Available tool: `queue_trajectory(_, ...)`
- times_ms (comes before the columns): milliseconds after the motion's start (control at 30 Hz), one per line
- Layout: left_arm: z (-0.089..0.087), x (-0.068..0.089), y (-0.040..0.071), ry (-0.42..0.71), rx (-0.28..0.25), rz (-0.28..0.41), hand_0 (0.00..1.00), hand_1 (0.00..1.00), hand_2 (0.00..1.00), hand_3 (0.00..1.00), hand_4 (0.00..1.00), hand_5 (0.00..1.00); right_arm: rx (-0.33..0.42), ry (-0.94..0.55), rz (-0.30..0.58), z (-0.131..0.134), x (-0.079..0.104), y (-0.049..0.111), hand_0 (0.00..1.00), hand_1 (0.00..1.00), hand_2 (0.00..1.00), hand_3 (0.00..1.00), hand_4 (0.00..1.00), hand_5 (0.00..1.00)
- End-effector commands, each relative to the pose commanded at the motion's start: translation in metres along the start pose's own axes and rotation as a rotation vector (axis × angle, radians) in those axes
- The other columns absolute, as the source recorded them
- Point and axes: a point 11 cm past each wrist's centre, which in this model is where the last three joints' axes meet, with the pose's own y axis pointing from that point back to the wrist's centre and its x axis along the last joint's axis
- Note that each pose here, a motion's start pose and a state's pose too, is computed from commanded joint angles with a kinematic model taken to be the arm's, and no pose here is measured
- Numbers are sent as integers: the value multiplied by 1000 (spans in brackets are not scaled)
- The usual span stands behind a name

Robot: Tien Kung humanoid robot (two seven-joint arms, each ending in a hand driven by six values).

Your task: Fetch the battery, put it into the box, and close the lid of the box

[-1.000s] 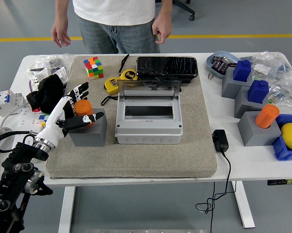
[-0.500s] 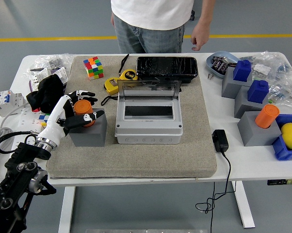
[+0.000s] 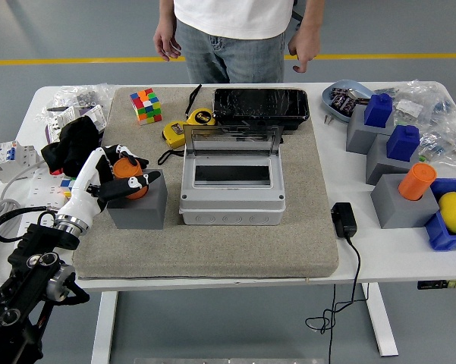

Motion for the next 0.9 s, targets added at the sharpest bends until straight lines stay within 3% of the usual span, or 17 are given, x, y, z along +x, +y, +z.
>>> queue_trajectory(33, 0, 0, 0, 4, 0, 1, 398, 429, 276, 208, 998, 2, 0, 0, 0, 0, 0, 0, 998, 994, 909, 858, 998, 998)
queue_trajectory(67, -1, 0, 0, 10, 2, 5, 325, 396, 254, 192, 998, 2, 0, 0, 0, 0, 0, 0, 998, 994, 908, 857, 998, 998)
queue_trajectory(233, -2, 0, 0, 36, 5, 20, 325, 396, 254, 192, 998, 2, -1, 0, 2, 0, 1, 0, 998, 994, 908, 857, 998, 998)
queue_trajectory(267, -3, 0, 0, 41, 5, 24, 219, 319, 225, 176, 998, 2, -1, 1, 2, 0, 1, 0, 998, 994, 908, 857, 998, 998)
queue_trajectory(433, -4, 1, 0, 52, 8, 34, 219, 319, 225, 176, 998, 2, -2, 5, 2, 0, 1, 0, 998, 994, 908, 857, 998, 998)
queue_trajectory(467, -4, 1, 0, 53, 9, 35, 146, 174, 178, 159, 998, 2, -2, 6, 2, 0, 1, 0, 998, 995, 908, 857, 998, 998)
queue_trajectory(833, -5, 2, 0, 59, 6, 68, 112, 174, 149, 118, 998, 2, -5, 10, 5, 1, 2, 0, 998, 995, 908, 857, 998, 998)
queue_trajectory(867, -5, 3, 0, 59, 4, 71, 62, 91, 108, 69, 998, 2, -4, 10, 5, 1, 2, 0, 998, 995, 908, 857, 998, 998)
queue_trajectory(900, -4, 3, 0, 59, 3, 74, 62, 91, 108, 69, 998, 2, -4, 10, 5, 1, 2, 0, 998, 995, 908, 857, 998, 998)
